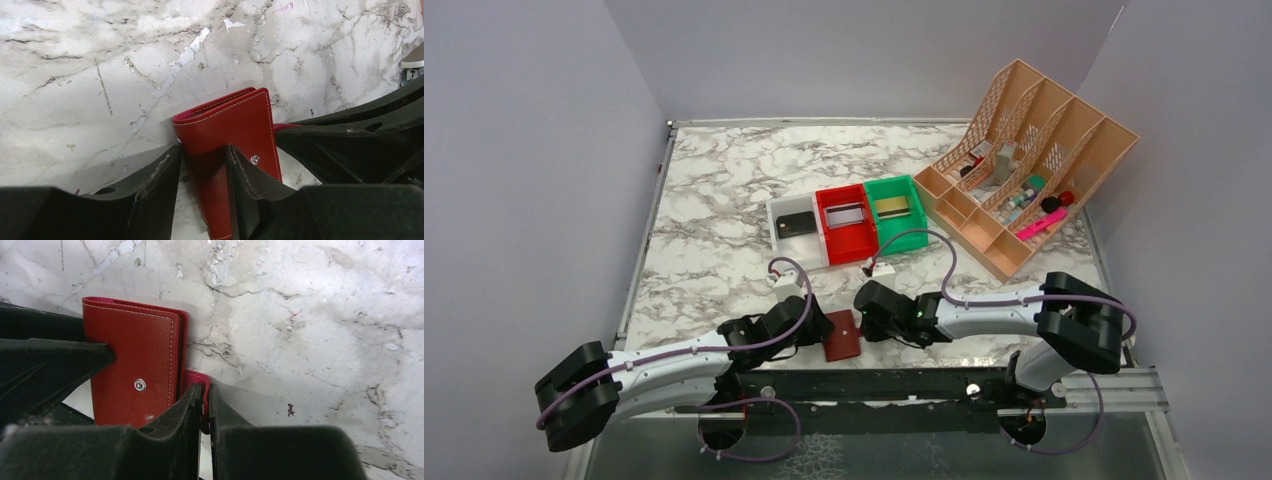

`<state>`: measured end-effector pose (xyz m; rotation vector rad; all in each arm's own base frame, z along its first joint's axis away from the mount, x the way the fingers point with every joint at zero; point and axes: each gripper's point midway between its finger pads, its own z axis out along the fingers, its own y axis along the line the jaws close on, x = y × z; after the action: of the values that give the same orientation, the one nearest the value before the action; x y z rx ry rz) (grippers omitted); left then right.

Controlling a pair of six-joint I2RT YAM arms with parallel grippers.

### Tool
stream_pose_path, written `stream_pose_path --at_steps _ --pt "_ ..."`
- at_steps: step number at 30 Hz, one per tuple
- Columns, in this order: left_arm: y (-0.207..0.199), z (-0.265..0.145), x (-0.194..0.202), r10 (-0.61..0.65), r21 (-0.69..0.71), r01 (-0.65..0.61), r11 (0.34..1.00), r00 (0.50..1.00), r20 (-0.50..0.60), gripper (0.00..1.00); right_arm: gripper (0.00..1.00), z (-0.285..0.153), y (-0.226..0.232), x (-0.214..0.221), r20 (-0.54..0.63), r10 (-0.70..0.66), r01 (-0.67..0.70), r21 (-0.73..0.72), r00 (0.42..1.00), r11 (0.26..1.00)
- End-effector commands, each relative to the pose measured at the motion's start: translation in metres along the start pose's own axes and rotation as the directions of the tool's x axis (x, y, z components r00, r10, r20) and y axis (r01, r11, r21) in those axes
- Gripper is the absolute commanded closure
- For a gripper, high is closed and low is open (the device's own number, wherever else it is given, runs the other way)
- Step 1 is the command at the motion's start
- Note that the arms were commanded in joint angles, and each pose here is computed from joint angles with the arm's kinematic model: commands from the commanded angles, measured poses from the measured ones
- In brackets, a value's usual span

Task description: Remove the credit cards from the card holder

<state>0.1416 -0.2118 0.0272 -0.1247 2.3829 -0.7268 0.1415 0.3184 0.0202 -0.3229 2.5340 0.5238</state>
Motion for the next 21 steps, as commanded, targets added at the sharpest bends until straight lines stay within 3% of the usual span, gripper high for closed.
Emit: stream_pose_path --at_steps 1,4,9,16,21 --pt "0.01 -0.003 0.008 0.042 -0.039 -0.044 0.998 0.998 -0.042 0.56 0.91 -0.001 0.004 -0.002 0.006 0.02 -0.02 -0.017 1.0 1.0" --pt "0.01 -0.004 0.005 0.044 -0.048 -0.046 0.998 0.998 -0.033 0.46 0.99 -0.01 -0.012 -0.017 0.053 0.008 -0.013 0.095 0.999 0.995" --pt "0.005 -0.009 -0.006 0.061 -0.057 -0.061 0.997 0.998 -0.006 0.25 0.99 -0.035 -0.036 -0.033 0.118 -0.017 -0.007 0.196 0.993 0.98" --pt "-0.007 -0.015 -0.022 0.066 -0.05 -0.064 0.997 0.997 0.03 0.13 0.99 -0.064 -0.005 -0.05 0.185 0.039 -0.035 -0.023 0.982 0.999" --pt "-0.006 -0.021 -0.029 0.043 -0.058 -0.039 0.998 0.997 0.059 0.11 0.98 -0.074 0.027 -0.058 0.197 0.053 -0.016 -0.187 0.979 0.982"
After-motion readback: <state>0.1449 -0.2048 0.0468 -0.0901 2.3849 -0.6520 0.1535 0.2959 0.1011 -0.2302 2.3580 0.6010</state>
